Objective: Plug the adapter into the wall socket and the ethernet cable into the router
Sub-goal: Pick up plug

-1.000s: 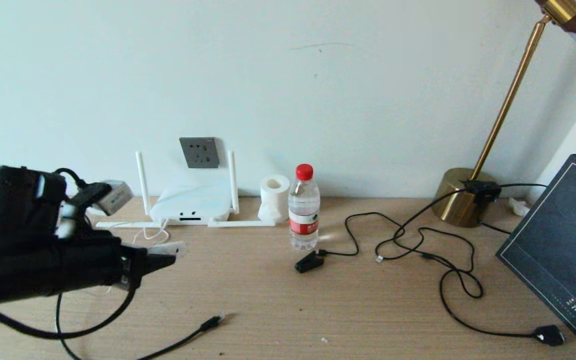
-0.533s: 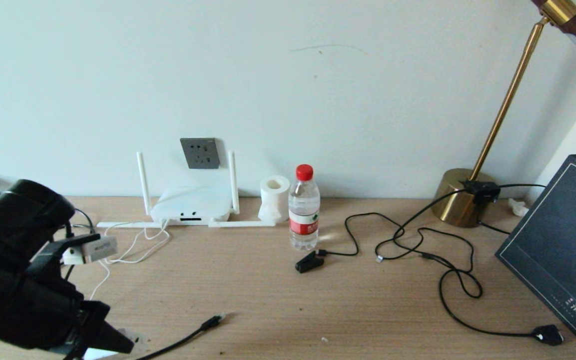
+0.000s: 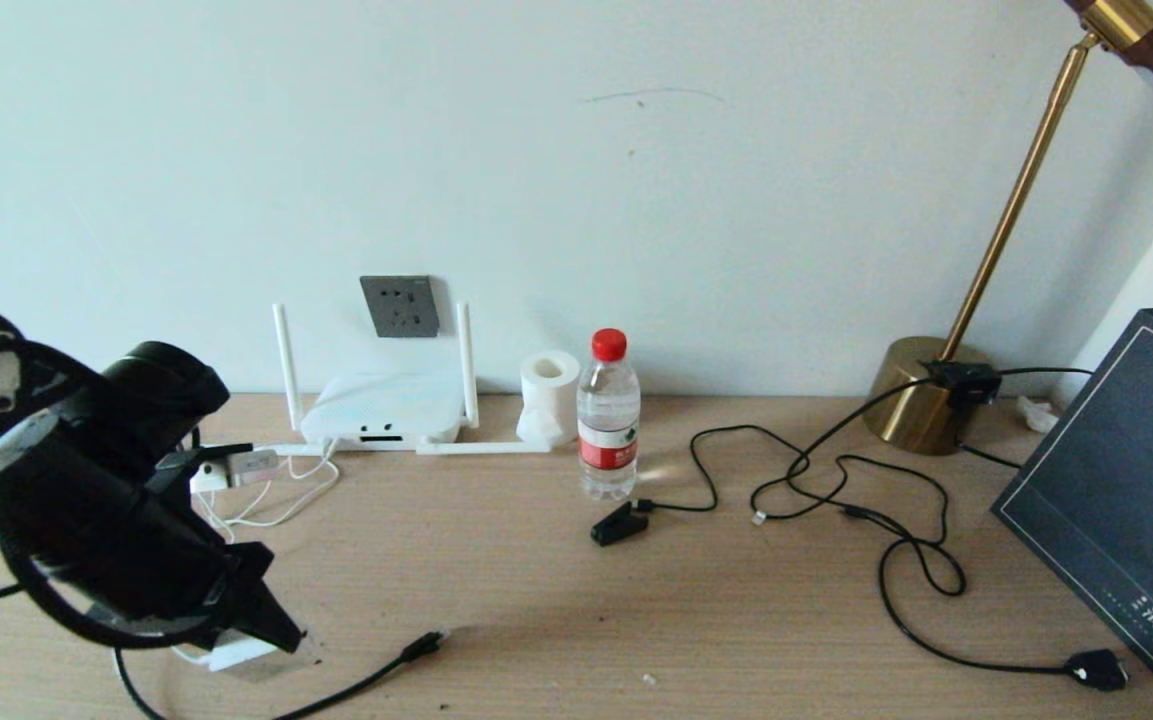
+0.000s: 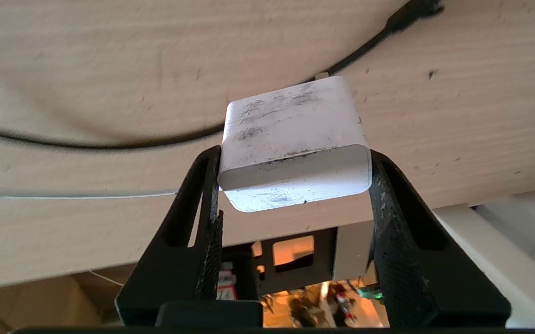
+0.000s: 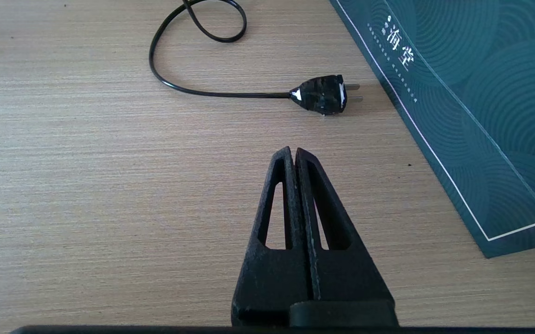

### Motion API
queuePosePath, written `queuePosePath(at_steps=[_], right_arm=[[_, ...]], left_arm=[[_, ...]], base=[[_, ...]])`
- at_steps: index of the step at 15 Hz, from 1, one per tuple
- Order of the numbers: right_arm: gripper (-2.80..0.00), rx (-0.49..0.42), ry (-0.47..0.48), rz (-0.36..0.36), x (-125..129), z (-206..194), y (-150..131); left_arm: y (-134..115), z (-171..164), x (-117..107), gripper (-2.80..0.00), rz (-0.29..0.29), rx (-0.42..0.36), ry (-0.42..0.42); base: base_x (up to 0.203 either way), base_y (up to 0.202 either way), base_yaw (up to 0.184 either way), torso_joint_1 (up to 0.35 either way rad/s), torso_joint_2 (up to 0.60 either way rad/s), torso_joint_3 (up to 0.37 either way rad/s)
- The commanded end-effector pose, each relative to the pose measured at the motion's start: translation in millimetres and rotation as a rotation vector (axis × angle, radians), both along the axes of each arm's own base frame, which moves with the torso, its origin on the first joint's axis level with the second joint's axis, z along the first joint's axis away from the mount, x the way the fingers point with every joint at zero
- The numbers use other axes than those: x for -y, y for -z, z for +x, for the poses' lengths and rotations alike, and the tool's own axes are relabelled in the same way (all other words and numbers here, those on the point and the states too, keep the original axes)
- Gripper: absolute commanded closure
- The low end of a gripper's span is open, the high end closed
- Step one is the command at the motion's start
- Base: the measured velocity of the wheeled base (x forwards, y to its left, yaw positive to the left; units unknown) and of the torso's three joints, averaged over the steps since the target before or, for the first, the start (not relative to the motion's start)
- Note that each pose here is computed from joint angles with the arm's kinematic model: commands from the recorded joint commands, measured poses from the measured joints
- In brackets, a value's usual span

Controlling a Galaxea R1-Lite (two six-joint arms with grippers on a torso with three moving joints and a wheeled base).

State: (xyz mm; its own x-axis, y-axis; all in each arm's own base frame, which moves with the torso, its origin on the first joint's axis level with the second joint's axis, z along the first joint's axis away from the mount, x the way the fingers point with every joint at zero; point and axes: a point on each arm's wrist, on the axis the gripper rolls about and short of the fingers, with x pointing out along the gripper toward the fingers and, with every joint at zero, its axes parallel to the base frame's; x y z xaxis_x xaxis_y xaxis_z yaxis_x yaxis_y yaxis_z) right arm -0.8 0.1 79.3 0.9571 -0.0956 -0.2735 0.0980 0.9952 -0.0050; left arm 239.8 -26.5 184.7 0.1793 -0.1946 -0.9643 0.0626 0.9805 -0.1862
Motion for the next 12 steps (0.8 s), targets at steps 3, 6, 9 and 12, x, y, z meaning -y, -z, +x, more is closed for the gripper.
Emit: queuePosePath(at_steps=[3, 6, 9, 12], right_arm=[[0.00, -0.001, 0.000, -0.001, 0.0, 0.1, 0.0], [0.00, -0.001, 0.000, -0.001, 0.0, 0.1, 0.0], [0.00, -0.001, 0.000, -0.001, 0.0, 0.1, 0.0], [0.00, -0.001, -0.001, -0.001, 0.0, 0.1, 0.0]], left_arm=[[14.4, 20.2, 1.0, 0.00, -0.070, -0.053, 0.001], [19.0, 25.8, -0.9, 0.00, -0.071, -0.050, -0.008], [25.1, 32.3, -6.4, 0.00, -0.072, -0.054, -0.029], [29.2, 36.9, -9.4, 0.00, -0.071, -0.045, -0.040]], base=[[0.000, 0.000, 0.000, 0.000, 0.00, 0.000], [0.000, 0.000, 0.000, 0.000, 0.00, 0.000], [0.000, 0.000, 0.000, 0.000, 0.00, 0.000], [0.000, 0.000, 0.000, 0.000, 0.00, 0.000]])
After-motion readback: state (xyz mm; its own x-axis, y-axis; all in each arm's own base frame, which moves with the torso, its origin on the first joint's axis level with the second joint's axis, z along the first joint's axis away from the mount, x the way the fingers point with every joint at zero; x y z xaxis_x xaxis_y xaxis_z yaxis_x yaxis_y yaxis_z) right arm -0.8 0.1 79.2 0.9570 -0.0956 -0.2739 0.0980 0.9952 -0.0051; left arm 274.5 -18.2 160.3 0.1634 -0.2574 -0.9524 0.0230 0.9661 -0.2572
